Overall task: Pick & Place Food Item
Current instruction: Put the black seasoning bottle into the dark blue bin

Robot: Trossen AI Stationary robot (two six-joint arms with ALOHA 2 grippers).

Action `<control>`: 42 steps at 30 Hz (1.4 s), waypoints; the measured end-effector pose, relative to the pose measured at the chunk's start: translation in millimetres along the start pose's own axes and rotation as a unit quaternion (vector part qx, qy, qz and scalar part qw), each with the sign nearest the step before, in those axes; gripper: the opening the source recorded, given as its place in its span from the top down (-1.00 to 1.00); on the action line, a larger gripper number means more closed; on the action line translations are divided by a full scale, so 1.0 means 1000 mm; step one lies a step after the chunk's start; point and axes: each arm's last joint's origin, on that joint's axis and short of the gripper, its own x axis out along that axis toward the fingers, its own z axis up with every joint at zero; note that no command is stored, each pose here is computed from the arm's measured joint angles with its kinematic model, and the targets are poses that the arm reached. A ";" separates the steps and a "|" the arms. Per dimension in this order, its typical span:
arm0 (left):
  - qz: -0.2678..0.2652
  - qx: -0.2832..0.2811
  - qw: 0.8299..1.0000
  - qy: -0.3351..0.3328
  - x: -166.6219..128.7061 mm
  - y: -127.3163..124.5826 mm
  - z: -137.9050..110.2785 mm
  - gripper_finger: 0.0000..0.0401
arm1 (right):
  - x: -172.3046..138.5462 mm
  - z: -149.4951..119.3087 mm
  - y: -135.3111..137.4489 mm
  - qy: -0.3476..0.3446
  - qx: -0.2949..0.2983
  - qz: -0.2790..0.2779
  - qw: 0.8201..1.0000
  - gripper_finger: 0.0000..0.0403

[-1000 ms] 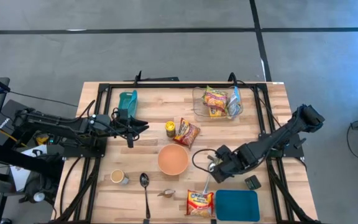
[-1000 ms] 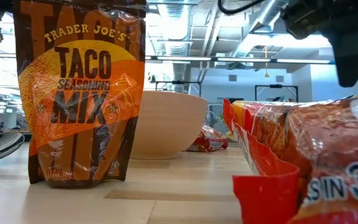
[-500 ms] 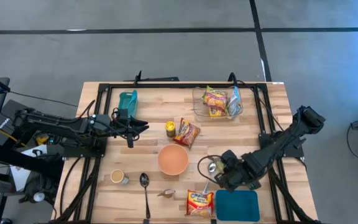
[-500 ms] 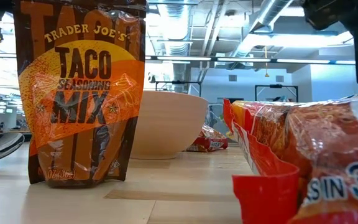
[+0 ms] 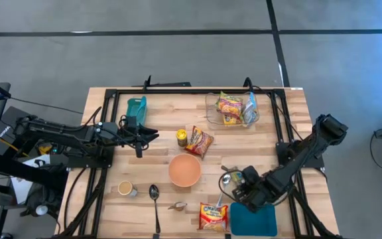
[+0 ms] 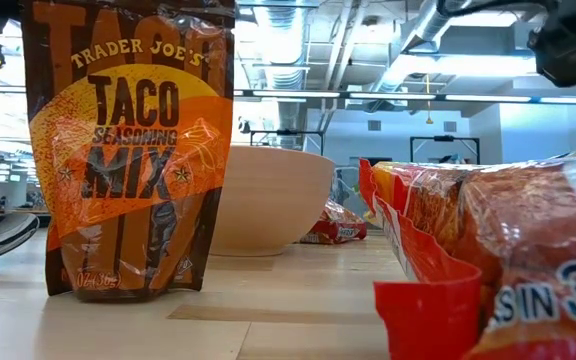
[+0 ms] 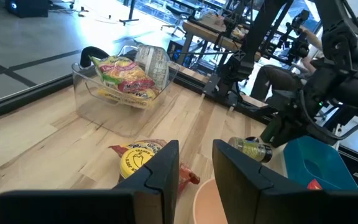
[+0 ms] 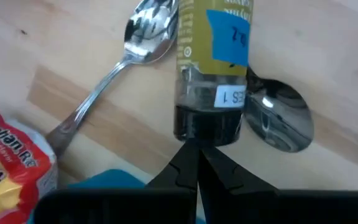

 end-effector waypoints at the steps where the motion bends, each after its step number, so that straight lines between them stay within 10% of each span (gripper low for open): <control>1: 0.000 0.000 1.000 0.000 0.000 0.000 0.000 0.54 | -0.001 0.000 0.001 0.001 0.001 0.002 1.000 1.00; 21: 0.000 0.000 1.000 0.000 0.000 0.000 0.000 0.54 | 0.000 -0.001 -0.001 0.017 -0.007 -0.009 1.000 0.92; 42: 0.000 0.000 1.000 0.000 0.000 0.000 0.000 0.54 | 0.000 0.001 -0.001 0.010 -0.019 -0.009 1.000 -0.43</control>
